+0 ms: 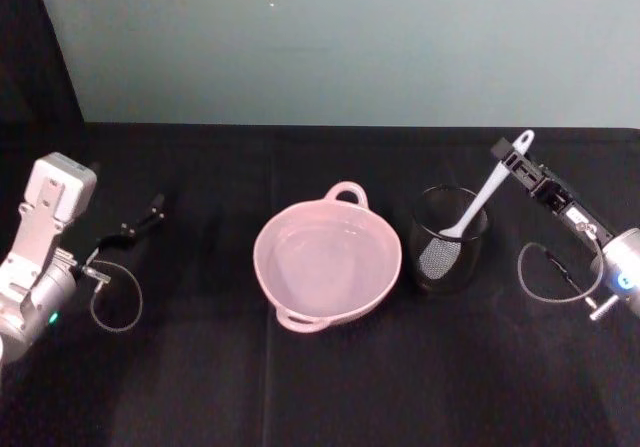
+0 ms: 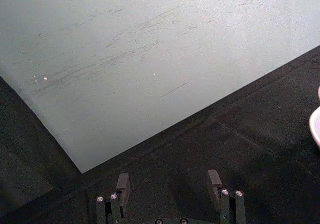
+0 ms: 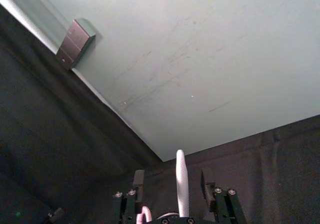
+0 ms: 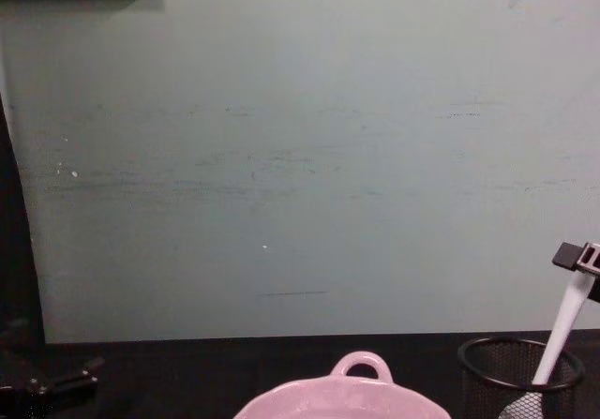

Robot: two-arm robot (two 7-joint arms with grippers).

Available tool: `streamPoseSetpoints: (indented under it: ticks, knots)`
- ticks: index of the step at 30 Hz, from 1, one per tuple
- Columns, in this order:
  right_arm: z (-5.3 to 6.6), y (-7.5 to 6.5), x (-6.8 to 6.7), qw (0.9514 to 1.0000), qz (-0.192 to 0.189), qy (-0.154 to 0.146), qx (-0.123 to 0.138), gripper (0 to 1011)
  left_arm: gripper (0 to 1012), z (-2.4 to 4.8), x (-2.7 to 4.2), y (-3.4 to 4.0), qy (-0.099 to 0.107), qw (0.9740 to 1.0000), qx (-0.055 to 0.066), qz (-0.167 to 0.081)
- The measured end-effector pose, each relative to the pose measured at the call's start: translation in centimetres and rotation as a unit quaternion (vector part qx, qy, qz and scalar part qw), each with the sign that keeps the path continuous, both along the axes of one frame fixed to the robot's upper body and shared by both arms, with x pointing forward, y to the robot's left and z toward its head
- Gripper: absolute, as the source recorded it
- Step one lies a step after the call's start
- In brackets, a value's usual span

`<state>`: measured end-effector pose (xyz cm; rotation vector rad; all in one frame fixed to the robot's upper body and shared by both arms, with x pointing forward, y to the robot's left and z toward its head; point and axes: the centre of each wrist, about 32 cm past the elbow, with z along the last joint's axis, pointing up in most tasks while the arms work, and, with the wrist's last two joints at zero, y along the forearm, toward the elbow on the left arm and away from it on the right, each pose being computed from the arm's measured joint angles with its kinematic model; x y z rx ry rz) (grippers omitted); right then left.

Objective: Use the one hand to pick up the spoon and stir the clear water in the bowl.

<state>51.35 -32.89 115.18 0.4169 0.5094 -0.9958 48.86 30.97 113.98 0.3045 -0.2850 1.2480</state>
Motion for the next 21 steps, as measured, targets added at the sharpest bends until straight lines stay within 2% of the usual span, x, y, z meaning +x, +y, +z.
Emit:
streamPoseSetpoints:
  ticks: [2, 3, 6, 13, 14, 17, 18, 21]
  knots:
    - [0.14, -0.01, -0.14, 0.9999, -0.001, -0.005, -0.01, 711, 1011, 0.0, 0.0, 0.0, 0.0, 1.0, 0.0, 0.0]
    - [0.23, -0.03, -0.23, 0.9998, -0.001, -0.008, -0.016, 651, 1011, 0.0, 0.0, 0.0, 0.0, 1.0, 0.0, 0.0]
    - [0.38, -0.09, -0.32, 0.9996, -0.003, -0.012, -0.024, 552, 1011, 0.0, 0.0, 0.0, 0.0, 1.0, 0.0, 0.0]
    - [0.57, -0.18, -0.33, 0.9994, -0.004, -0.016, -0.031, 347, 1011, 0.0, 0.0, 0.0, 0.0, 1.0, 0.0, 0.0]
    - [0.58, -0.19, -0.33, 0.9994, -0.004, -0.016, -0.031, 285, 1011, 0.0, 0.0, 0.0, 0.0, 1.0, 0.0, 0.0]
    - [0.63, -0.21, -0.3, 0.9993, -0.004, -0.017, -0.032, 226, 1011, 0.0, 0.0, 0.0, 0.0, 1.0, 0.0, 0.0]
    - [0.69, -0.21, -0.29, 0.9993, -0.004, -0.019, -0.033, 170, 1011, 0.0, 0.0, 0.0, 0.0, 1.0, 0.0, 0.0]
    - [0.98, -0.19, -0.28, 0.9989, -0.003, -0.026, -0.038, 122, 1011, 0.0, 0.0, 0.0, 0.0, 1.0, 0.0, 0.0]
